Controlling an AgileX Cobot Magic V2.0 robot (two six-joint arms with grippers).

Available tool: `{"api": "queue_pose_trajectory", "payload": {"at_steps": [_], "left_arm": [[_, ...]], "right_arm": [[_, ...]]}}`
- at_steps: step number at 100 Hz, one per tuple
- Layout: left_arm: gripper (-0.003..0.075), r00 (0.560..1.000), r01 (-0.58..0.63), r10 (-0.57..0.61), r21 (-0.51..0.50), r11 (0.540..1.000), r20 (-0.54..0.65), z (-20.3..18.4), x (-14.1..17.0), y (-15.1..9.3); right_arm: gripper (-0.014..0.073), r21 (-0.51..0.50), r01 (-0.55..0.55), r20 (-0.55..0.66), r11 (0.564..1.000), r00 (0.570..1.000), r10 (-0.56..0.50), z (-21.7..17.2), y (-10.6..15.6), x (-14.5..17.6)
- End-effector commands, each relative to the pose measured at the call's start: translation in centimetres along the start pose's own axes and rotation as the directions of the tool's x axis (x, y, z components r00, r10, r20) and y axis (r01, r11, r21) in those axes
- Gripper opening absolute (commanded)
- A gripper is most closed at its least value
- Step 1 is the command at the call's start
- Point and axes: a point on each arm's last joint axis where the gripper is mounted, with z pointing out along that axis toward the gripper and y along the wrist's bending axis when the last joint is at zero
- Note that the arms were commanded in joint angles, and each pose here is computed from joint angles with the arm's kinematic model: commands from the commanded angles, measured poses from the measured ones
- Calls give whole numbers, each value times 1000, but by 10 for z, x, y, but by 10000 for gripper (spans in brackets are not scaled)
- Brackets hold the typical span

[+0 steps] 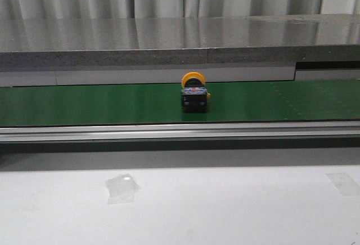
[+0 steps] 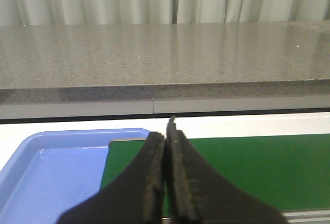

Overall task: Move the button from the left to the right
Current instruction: 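Lower the open right gripper over the button riding the belt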

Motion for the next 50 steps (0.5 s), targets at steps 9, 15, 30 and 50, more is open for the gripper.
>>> {"api": "queue_pose_trajectory", "payload": {"at_steps": [9,15,30,50], "left_arm": [[-20,995,11,-12,3,1000,103,-1,-16,0],[-20,995,11,-12,3,1000,103,-1,-16,0],[-20,995,11,-12,3,1000,103,-1,-16,0],[-20,995,11,-12,3,1000,103,-1,-16,0]], "right_arm": [[614,-41,-12,92,999,996,16,-8,5,-14],[614,-46,-12,96,999,995,17,-7,6,-16],[614,-51,21,88,998,996,-17,-1,8,-34],[614,-76,75,130,994,989,-65,17,11,-68]]}}
